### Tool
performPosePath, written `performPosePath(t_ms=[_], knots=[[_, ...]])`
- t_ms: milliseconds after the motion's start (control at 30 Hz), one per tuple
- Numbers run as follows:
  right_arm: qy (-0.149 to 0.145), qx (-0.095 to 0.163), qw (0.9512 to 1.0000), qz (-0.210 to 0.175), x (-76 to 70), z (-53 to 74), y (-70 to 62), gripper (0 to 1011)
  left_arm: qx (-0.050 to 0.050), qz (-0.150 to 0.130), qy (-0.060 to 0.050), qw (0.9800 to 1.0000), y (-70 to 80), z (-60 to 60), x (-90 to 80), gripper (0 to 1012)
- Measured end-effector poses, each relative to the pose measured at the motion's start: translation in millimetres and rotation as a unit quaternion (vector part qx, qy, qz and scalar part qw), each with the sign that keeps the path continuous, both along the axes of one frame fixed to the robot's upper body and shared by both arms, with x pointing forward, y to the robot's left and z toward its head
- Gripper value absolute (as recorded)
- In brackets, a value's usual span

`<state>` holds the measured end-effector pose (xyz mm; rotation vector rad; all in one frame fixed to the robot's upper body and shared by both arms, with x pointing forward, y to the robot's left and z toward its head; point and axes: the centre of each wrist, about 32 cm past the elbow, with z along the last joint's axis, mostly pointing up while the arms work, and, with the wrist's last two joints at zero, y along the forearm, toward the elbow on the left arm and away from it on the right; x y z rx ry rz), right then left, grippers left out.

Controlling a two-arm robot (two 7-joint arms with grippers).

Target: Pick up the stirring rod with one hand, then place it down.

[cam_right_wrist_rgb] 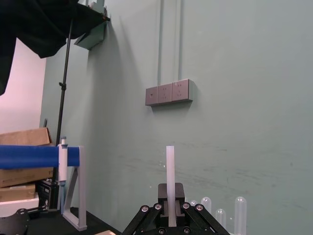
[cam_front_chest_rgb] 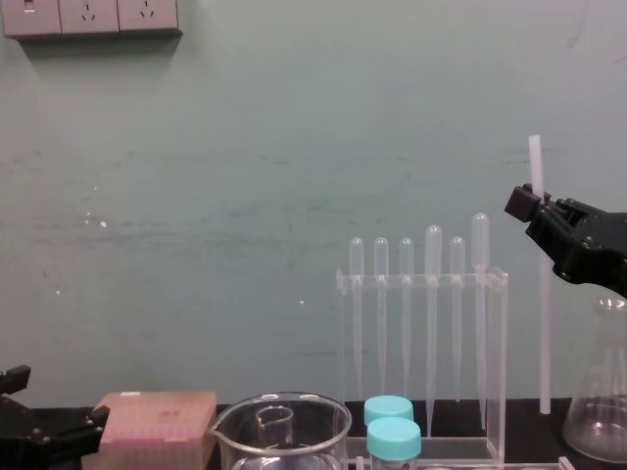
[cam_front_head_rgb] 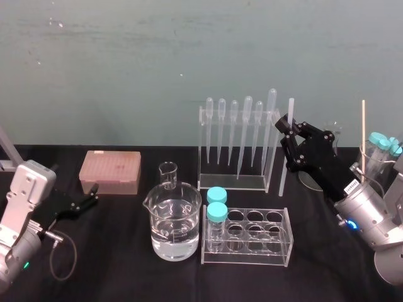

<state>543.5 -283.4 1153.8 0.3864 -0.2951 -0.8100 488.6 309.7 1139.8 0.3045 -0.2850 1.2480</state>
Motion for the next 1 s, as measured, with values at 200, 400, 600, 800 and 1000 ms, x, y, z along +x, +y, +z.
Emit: performPosePath(t_ms=[200, 400, 600, 800, 1000], knots=[[0.0, 0.0, 1.0, 0.0, 0.0, 0.0, 0.0, 72, 0.0, 0.0, 0.0, 1.0, 0.0, 0.0, 0.0, 1000], [0.0, 0.0, 1.0, 0.0, 0.0, 0.0, 0.0, 72, 0.0, 0.0, 0.0, 1.0, 0.0, 0.0, 0.0, 1000], [0.0, 0.0, 1.0, 0.0, 0.0, 0.0, 0.0, 72, 0.0, 0.0, 0.0, 1.0, 0.0, 0.0, 0.0, 1000], [0.0, 0.0, 1.0, 0.0, 0.0, 0.0, 0.0, 72, 0.0, 0.0, 0.0, 1.0, 0.0, 0.0, 0.0, 1000], [0.0, 0.0, 1.0, 0.0, 0.0, 0.0, 0.0, 72, 0.0, 0.0, 0.0, 1.0, 0.0, 0.0, 0.0, 1000]])
